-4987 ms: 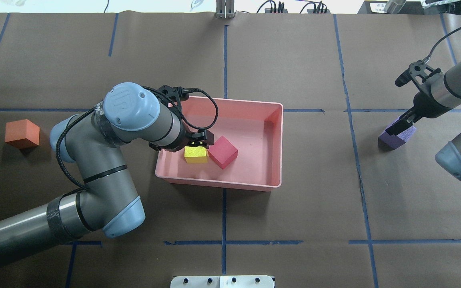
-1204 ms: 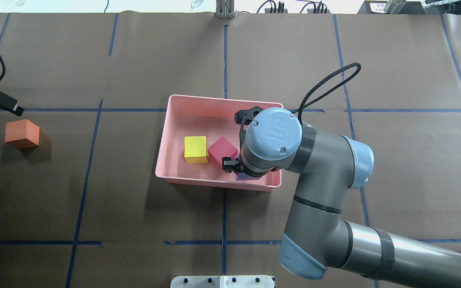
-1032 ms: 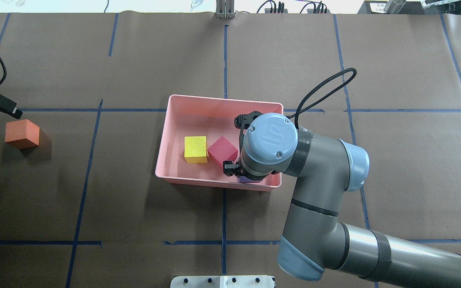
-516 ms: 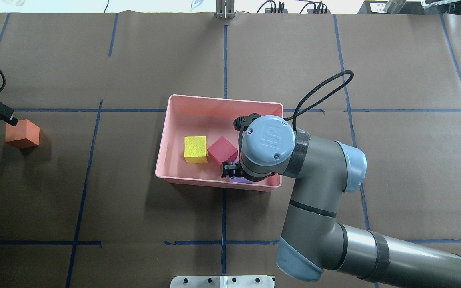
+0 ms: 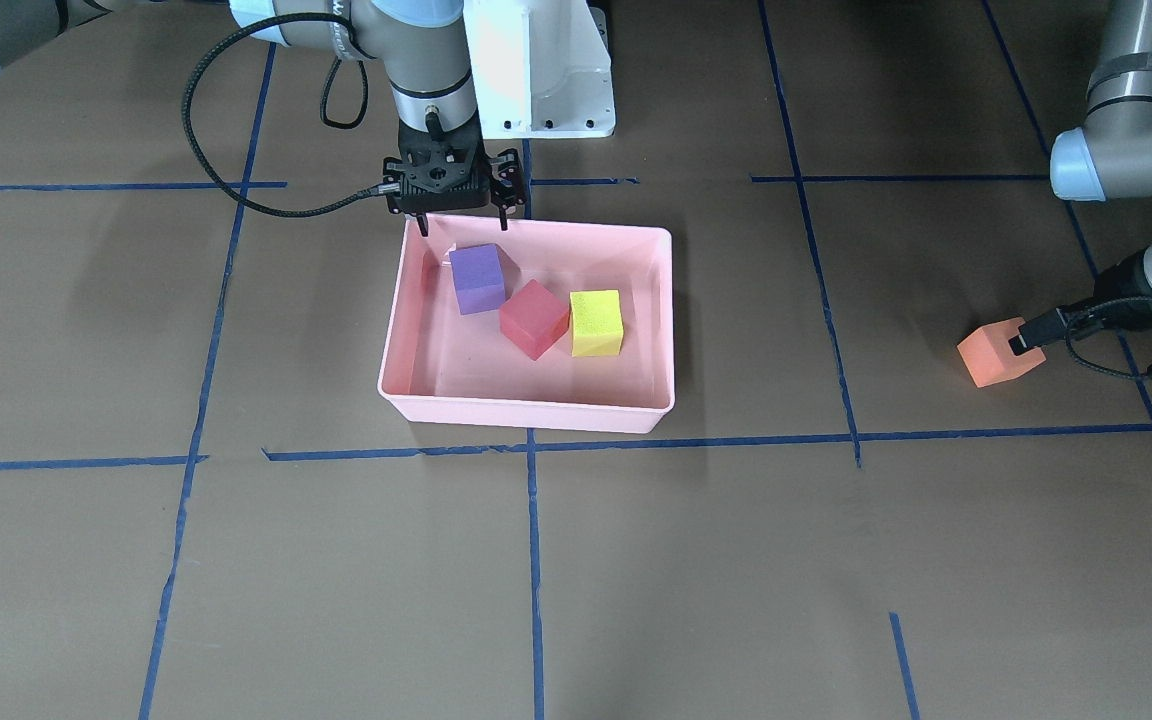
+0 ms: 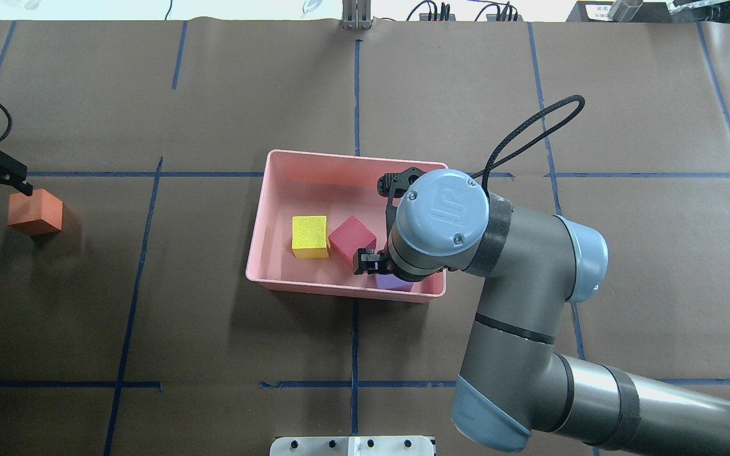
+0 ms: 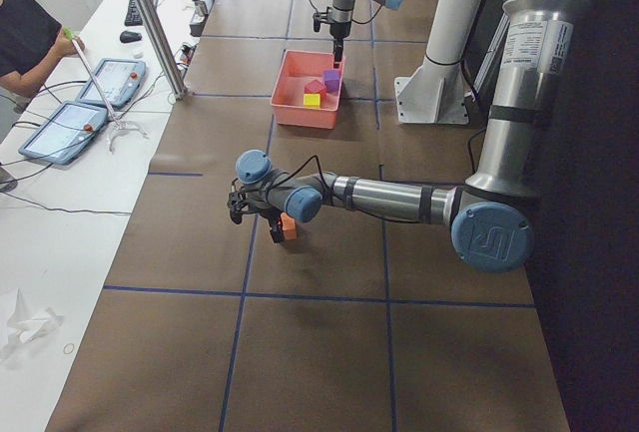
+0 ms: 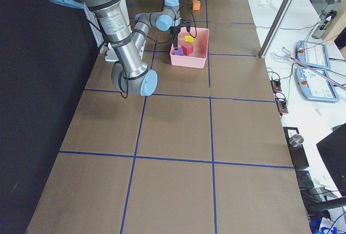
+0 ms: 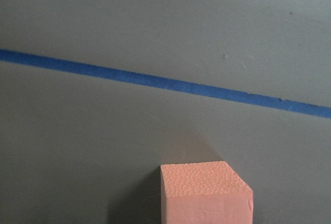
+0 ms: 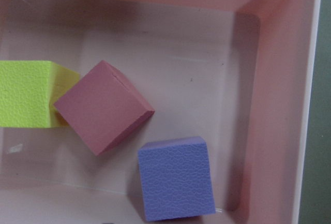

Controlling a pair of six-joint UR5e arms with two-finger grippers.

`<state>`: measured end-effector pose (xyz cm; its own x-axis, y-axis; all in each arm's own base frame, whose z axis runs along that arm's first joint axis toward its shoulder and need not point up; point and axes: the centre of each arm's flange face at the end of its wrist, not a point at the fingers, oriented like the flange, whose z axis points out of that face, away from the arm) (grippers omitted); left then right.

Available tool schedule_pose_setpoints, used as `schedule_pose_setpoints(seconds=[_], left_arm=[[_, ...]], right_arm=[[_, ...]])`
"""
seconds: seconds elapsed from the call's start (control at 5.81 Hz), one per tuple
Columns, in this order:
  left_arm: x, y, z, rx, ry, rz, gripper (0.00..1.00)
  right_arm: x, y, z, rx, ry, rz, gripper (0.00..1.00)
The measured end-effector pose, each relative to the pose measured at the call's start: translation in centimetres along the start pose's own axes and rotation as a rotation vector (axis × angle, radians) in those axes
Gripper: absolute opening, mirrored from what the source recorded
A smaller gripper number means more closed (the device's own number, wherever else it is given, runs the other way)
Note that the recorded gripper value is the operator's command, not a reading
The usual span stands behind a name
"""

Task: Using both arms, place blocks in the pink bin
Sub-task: 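Grasp and lift the orange cube with the left gripper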

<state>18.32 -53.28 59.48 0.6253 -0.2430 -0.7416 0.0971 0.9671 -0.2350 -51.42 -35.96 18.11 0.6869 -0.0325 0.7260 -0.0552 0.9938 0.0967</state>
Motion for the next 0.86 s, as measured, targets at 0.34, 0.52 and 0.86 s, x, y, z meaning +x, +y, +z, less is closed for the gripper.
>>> schedule_pose_setpoints(seconds=[0.34,0.52,0.86], left_arm=[[1.4,1.2,2.6,-0.038,-0.021,0.016,0.99],[1.7,1.3,3.5,-0.040,-0.032,0.035,0.83],[3.2,0.2,3.8,0.004,-0.047,0.071,0.42]], right_arm=[[1.0,0.4,-0.7,0.004,-0.005,-0.001,1.00],[1.2,0.5,-0.8,0.005,-0.005,-0.001,1.00],[1.3,0.5,-0.7,0.006,-0.004,-0.001,1.00]])
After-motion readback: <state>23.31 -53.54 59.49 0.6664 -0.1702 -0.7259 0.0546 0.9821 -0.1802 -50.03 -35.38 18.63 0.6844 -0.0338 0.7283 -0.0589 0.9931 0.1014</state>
